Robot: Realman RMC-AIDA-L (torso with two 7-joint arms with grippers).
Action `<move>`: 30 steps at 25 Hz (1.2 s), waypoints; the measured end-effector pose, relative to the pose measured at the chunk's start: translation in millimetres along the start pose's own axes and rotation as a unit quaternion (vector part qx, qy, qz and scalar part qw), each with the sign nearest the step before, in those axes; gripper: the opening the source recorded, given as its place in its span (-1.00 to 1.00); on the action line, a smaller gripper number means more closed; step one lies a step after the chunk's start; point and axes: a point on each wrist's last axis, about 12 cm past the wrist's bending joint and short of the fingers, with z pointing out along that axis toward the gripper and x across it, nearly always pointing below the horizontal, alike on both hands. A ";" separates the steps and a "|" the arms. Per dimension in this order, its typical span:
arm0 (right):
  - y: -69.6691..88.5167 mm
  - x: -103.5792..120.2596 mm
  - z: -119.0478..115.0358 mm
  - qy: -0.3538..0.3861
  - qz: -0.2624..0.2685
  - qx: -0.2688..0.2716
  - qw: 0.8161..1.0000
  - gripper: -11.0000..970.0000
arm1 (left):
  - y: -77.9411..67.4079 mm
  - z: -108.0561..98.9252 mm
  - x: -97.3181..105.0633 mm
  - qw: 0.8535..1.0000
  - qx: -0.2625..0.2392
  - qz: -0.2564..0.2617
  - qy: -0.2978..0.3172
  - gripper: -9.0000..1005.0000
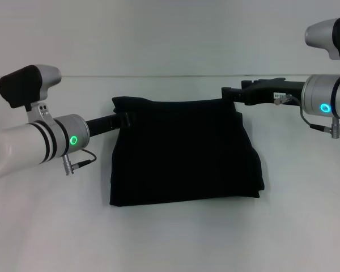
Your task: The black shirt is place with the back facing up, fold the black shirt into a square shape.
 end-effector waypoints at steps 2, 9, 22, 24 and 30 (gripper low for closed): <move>0.4 0.2 0.3 0.000 -0.001 -0.001 1.000 0.33 | 0.0 -0.1 -0.4 1.000 0.000 0.000 0.000 -0.62; 1.7 0.2 1.1 -0.002 -0.004 -0.002 1.000 0.33 | -4.2 2.3 -8.0 1.000 0.004 0.007 -0.003 -0.91; 5.8 3.6 4.1 0.003 -0.002 -0.007 1.000 0.34 | -8.2 3.4 -17.3 1.000 0.014 0.017 -0.005 -0.89; 6.0 3.7 4.1 0.003 -0.002 -0.008 1.000 0.34 | -9.0 2.9 -17.0 1.000 0.020 0.017 -0.003 -0.89; 5.5 2.0 2.1 -0.002 -0.002 -0.012 1.000 0.35 | 7.2 -7.9 -23.5 1.000 0.004 0.013 -0.016 -0.82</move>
